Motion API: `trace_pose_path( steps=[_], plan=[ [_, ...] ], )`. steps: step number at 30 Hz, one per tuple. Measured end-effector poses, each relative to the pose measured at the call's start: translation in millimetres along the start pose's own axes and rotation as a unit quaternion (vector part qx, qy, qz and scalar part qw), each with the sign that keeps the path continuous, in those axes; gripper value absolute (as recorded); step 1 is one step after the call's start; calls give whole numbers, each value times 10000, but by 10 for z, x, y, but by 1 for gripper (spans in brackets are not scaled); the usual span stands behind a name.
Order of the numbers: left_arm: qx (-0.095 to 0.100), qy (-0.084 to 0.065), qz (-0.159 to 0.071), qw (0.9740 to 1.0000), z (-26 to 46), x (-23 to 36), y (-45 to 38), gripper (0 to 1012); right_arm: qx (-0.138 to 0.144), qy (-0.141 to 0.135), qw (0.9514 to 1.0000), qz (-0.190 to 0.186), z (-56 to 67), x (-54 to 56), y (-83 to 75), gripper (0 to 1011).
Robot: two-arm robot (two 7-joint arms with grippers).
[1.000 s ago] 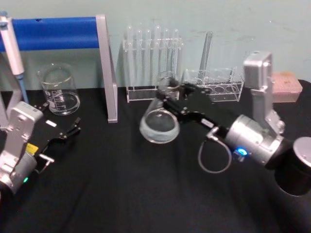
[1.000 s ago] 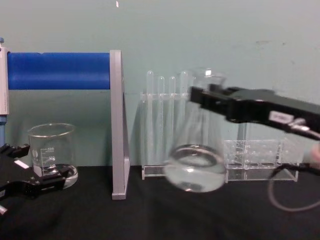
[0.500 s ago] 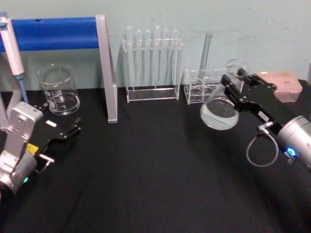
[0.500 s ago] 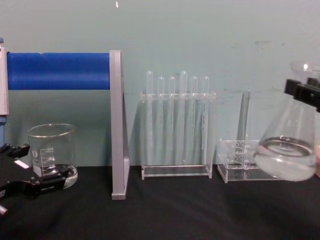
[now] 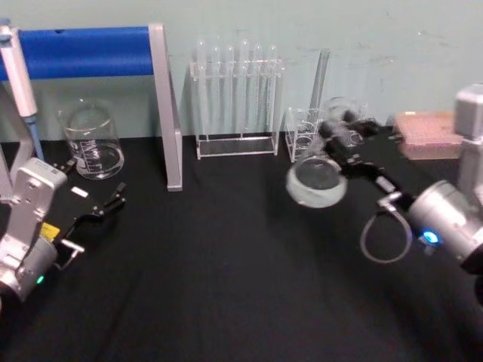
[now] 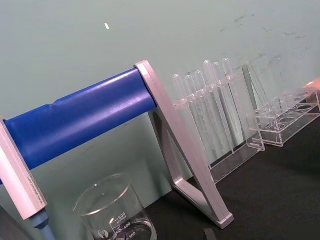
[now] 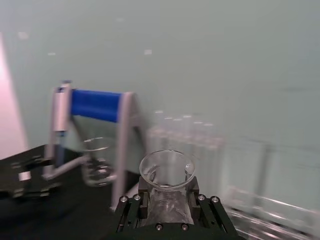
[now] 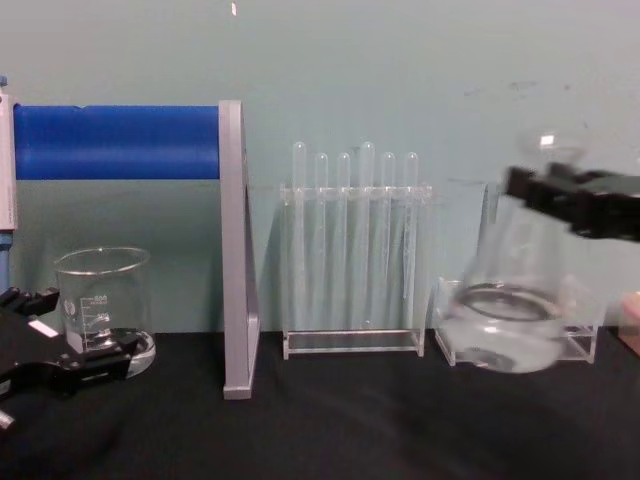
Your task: Grasp the erlenmeyer flask with one hand, shake it three times, then place it back.
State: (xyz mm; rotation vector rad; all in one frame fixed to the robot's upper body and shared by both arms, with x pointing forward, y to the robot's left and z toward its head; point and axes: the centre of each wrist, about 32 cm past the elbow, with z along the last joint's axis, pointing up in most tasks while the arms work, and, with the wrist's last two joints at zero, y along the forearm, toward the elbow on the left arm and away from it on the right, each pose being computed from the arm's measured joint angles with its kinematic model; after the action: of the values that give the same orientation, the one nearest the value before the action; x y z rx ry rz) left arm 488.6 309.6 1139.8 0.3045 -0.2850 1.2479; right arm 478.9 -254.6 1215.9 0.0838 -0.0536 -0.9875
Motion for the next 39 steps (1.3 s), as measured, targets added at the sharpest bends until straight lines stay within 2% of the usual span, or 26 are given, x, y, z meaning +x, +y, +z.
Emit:
trace_pose_path(
  steps=[4,7,8,12,15,20,22,26,27,29,33,34,39],
  plan=[
    [0,0,0,10000,0,0,0,1001,-34,44,9987,508,-25,-92,161,448],
    [0,0,0,10000,0,0,0,1001,-64,68,9952,972,-47,-183,312,448],
    [-1,0,1,10000,0,1,0,1001,-64,68,9952,972,-47,-183,312,448],
    [0,-1,0,10000,0,0,0,1000,-86,111,9896,1435,-68,-270,462,448],
    [0,0,0,10000,0,0,0,1001,-87,134,9860,1658,-77,-307,539,448],
    [0,0,0,10000,0,0,0,1001,-64,165,9833,1813,-78,-327,598,448],
    [0,0,0,10000,0,0,0,1001,-56,167,9836,1794,-78,-315,592,448],
    [-1,0,0,10000,0,0,0,1001,-27,152,9886,1498,-67,-221,508,448],
    [0,0,0,10000,0,0,0,1001,-27,152,9886,1498,-67,-221,508,448],
    [0,0,0,10000,0,0,0,1001,0,125,9927,1196,-54,-142,409,448],
    [0,0,0,10000,0,0,0,1001,33,89,9963,857,-35,-62,286,448],
    [-1,0,1,10000,0,1,0,1001,43,73,9977,676,-29,-21,215,448],
    [0,0,0,10000,0,0,0,1001,82,16,9999,138,3,98,10,448]
  ],
)
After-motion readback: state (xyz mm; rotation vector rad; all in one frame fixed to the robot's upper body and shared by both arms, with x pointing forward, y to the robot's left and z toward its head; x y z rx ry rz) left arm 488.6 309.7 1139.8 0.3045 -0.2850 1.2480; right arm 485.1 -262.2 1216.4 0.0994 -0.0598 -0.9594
